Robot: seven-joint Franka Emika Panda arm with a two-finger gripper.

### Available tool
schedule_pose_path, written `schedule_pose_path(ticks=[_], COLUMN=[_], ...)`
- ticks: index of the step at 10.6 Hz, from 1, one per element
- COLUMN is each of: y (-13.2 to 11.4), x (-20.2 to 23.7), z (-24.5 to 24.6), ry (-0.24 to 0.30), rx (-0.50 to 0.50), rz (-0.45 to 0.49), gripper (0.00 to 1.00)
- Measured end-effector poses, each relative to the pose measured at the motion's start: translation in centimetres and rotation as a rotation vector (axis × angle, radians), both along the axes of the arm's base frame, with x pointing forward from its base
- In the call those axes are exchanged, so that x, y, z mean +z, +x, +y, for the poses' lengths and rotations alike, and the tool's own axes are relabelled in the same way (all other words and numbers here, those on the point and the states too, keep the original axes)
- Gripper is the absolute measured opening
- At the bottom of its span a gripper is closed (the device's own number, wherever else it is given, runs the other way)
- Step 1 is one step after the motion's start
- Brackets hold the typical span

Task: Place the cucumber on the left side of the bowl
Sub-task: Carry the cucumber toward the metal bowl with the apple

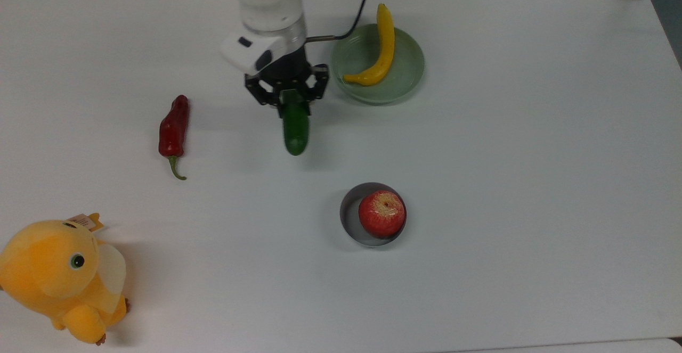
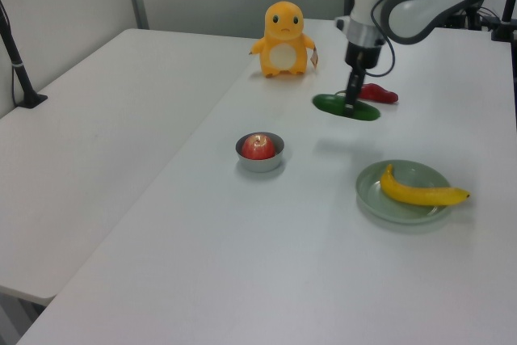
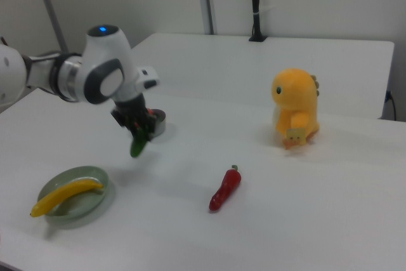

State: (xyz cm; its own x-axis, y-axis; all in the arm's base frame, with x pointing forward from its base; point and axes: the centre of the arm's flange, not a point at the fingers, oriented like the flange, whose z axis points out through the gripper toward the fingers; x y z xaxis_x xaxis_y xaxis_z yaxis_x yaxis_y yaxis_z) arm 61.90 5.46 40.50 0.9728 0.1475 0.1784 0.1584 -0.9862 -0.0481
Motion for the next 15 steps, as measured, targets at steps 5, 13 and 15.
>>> schedule_pose_path(ticks=[5, 13, 15], y=[1.4, 4.1, 4.6], x=[7.4, 0.1, -2.5], z=[9.4, 17.5, 18.3], ry=[0.124, 0.234, 0.25], rx=[0.044, 0.063, 0.057], rz=[-0.194, -0.325, -0.347], gripper=[0.47, 0.47, 0.47])
